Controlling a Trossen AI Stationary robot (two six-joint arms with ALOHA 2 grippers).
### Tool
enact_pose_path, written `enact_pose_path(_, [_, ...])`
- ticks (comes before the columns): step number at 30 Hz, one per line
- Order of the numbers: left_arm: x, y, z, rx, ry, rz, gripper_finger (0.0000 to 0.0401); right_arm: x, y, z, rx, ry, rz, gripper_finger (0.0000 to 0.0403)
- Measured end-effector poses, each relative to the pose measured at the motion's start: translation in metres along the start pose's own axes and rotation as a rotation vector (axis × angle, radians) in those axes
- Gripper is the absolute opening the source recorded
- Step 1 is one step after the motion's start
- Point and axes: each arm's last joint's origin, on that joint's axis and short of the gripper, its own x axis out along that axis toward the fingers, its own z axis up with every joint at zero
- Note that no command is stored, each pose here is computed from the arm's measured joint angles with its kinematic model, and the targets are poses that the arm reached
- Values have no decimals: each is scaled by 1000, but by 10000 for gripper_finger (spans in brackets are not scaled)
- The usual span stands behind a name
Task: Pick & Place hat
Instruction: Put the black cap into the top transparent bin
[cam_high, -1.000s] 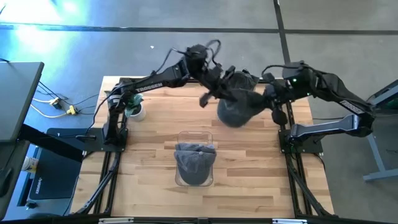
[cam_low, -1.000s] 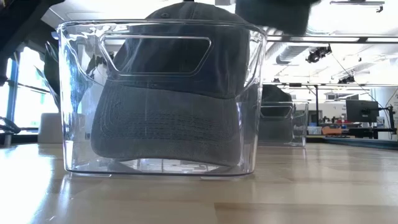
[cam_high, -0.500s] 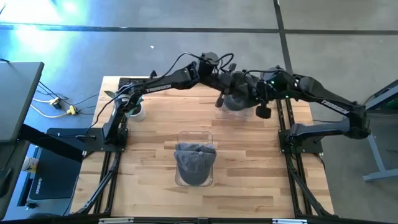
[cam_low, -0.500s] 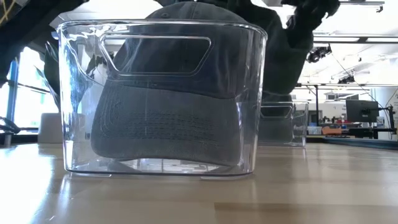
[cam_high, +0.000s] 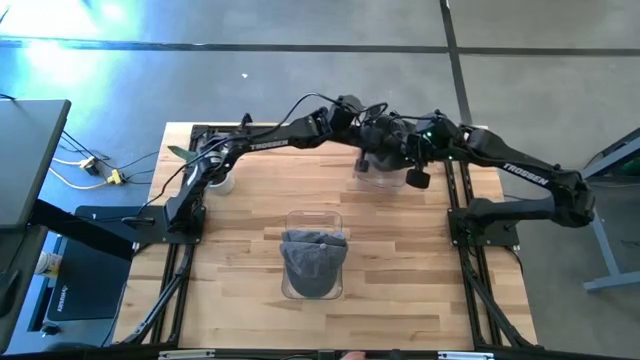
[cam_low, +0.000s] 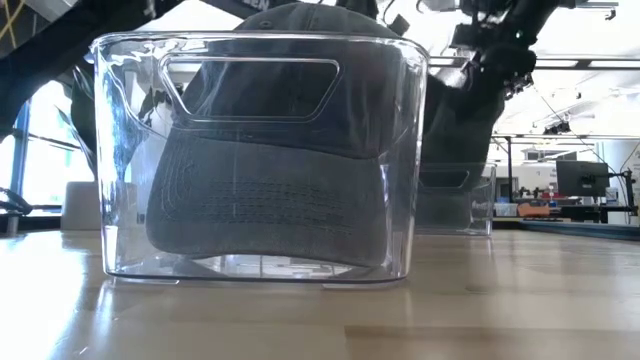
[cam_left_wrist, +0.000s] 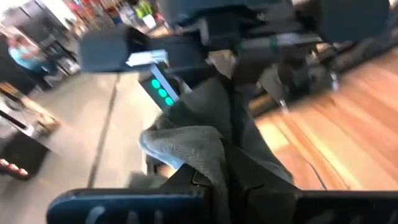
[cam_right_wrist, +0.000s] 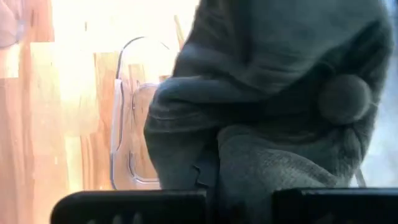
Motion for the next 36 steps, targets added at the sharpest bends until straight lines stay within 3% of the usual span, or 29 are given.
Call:
enact_pose_path(4, [-1,-1,-13,-18,74,-47,22,11,-1,-8,19,12,-10,4])
enact_pose_path(15, [-19,27,-47,-83,227,9,141,28,-11,-18,52,-59,-45,12])
enact_pose_path(21, [-23,30,-55,-162,295,30,156,28,-19,-20,80,-69,-73,9])
enact_pose_path(25, [-22,25,-54,-240,306,20,156,29,-25,-23,105,-83,-55,33])
enact_pose_path(31, [-22,22,-56,-417,335,27,157,29,-35,-29,154,-129,27,103])
enact_pose_path(36, [-24,25,-58,-549,311,10,157,25,-44,-35,229,-145,9,155])
